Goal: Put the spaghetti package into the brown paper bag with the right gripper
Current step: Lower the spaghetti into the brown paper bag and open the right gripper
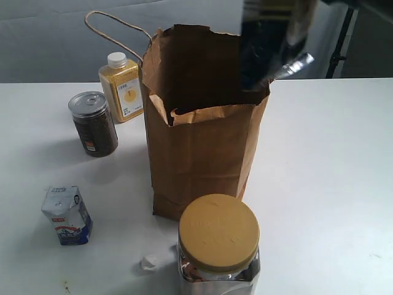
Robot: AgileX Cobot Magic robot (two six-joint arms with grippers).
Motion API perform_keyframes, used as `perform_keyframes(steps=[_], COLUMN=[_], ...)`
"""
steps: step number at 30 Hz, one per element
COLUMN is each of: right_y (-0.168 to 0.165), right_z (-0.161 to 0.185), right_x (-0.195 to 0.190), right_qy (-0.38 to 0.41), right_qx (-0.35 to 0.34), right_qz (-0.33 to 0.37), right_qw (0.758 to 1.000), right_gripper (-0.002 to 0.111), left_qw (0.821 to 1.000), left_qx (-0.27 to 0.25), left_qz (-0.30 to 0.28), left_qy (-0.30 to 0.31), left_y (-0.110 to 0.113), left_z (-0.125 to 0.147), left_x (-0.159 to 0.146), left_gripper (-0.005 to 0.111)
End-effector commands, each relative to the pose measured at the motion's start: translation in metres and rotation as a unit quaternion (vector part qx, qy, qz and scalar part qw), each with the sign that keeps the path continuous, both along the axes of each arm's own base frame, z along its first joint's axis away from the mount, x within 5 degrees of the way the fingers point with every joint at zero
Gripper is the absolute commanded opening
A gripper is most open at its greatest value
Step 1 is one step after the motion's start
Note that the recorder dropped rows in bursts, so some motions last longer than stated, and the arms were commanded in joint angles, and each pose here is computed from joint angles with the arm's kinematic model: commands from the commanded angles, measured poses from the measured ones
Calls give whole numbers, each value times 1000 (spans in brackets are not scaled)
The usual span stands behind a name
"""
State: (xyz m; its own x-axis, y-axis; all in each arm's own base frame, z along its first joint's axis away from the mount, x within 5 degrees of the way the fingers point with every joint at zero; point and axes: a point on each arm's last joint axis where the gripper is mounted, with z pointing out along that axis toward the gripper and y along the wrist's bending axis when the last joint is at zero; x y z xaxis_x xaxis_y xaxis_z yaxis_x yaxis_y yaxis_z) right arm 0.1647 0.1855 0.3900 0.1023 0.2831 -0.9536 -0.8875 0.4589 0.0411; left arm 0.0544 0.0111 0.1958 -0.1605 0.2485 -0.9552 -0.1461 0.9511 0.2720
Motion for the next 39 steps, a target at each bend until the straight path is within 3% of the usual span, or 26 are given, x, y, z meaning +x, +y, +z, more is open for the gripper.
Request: perform_keyframes(steps=[1,8,14,23,33,39], right_y=[30,76,78,78,78,78], right_z=[15,-32,-55,-54,-54,-55], right_x=[22,76,87,86,86,87], right_qy=[-6,62,114,111,112,116], right_qx=[26,-20,-83,-79,-79,-83], right_qz=[24,9,-34,-30,-30,-33], right_qw=[999,998,989,990,990,989], right_gripper=[0,0,0,1,50,53], left_qw=[1000,1000,1000,1000,1000,1000], left_qx=[-4,-4,-4,-4,-4,-4], left_qz=[-1,-1,-1,-1,-1,-1], left_qy=[2,2,2,2,2,2], left_y=[0,0,0,0,0,0], left_z=[-2,-2,-2,-2,-2,-2], left_x=[0,0,0,0,0,0], left_gripper=[0,0,0,0,0,0])
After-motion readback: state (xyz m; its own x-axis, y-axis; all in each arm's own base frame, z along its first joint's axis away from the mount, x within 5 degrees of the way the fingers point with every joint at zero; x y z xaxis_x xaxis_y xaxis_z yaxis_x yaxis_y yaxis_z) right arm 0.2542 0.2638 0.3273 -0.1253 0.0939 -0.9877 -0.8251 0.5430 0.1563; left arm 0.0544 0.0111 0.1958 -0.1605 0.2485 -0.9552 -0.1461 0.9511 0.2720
